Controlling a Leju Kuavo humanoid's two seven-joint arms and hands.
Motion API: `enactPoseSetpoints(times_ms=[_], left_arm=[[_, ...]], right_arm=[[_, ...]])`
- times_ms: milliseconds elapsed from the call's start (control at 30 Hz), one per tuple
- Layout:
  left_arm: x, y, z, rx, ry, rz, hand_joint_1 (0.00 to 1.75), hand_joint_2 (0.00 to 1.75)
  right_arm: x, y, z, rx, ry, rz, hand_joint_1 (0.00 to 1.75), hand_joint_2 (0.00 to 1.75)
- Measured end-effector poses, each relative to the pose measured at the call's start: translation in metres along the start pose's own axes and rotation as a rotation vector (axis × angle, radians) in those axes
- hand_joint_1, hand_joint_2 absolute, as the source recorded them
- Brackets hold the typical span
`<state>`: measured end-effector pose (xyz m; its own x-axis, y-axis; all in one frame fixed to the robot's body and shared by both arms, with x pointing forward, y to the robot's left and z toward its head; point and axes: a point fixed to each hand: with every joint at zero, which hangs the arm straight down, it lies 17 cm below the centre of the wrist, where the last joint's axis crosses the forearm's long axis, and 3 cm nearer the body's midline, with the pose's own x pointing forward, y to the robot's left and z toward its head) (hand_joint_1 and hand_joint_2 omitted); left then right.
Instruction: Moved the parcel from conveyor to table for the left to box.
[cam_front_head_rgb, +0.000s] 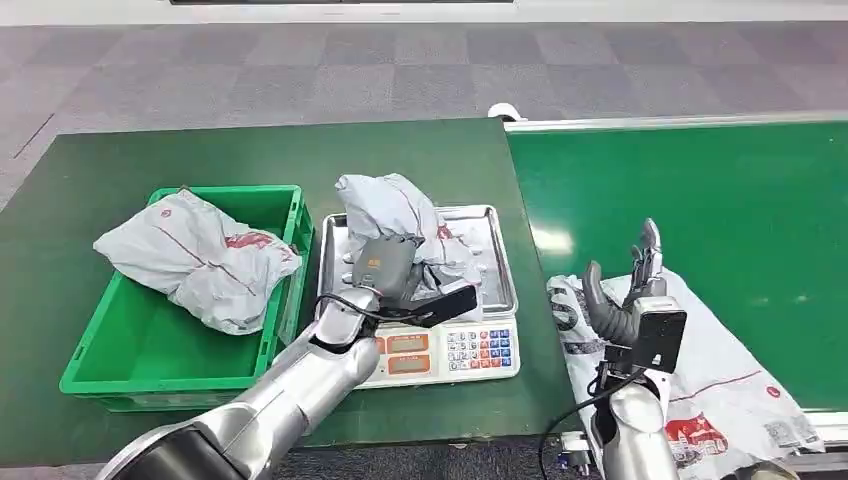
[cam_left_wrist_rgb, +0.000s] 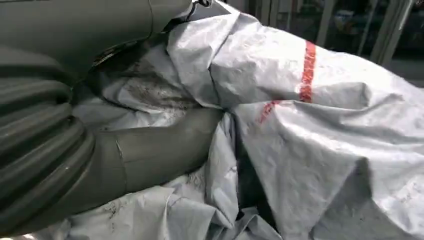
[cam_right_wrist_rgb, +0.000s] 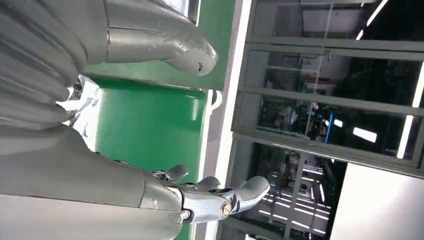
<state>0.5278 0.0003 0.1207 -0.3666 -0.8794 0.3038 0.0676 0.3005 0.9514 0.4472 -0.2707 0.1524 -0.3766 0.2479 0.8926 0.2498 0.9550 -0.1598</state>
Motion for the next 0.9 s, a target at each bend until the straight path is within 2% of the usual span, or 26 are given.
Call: enactPoseSetpoints(times_ms=[133, 200, 233, 367, 433, 500, 667, 767, 900], left_arm=[[0.005, 0.007, 0.002, 0.052, -0.039, 0.047, 1.75, 1.75], [0.012, 0.020, 0.005, 0.129, -0.082, 0.085, 1.75, 1.75], [0.017, 0.031, 0.008, 0.191, -0.118, 0.104, 1.75, 1.75], [0.054, 0.091, 0.033, 0.449, -0.370, 0.141, 1.75, 1.75], [0.055, 0.125, 0.050, 0.581, -0.451, 0.144, 1.75, 1.75], [0.042, 0.160, 0.064, 0.699, -0.437, 0.120, 1.75, 1.75], [-0.006, 0.233, 0.104, 0.940, -0.318, 0.089, 1.75, 1.75], [-0.036, 0.262, 0.128, 1.038, -0.245, 0.066, 1.75, 1.75], [-0.079, 0.275, 0.152, 1.093, -0.138, 0.017, 1.75, 1.75]], right_arm=[[0.000, 0.000, 0.000, -0.001, 0.000, -0.001, 0.00, 1.75], [0.001, 0.000, 0.001, -0.002, -0.003, -0.001, 0.00, 1.75], [0.001, 0.001, 0.001, -0.002, -0.005, -0.001, 0.00, 1.75], [0.002, 0.001, 0.003, -0.008, -0.012, -0.006, 0.00, 1.75], [0.003, -0.001, 0.003, -0.018, -0.018, -0.009, 0.00, 1.75], [0.004, -0.002, 0.003, -0.025, -0.024, -0.011, 0.00, 1.75], [0.003, -0.005, 0.004, -0.044, -0.028, -0.010, 0.00, 1.75], [0.000, -0.006, 0.008, -0.046, -0.017, -0.011, 0.00, 1.75], [-0.002, -0.010, 0.017, -0.051, -0.007, -0.008, 0.00, 1.75]])
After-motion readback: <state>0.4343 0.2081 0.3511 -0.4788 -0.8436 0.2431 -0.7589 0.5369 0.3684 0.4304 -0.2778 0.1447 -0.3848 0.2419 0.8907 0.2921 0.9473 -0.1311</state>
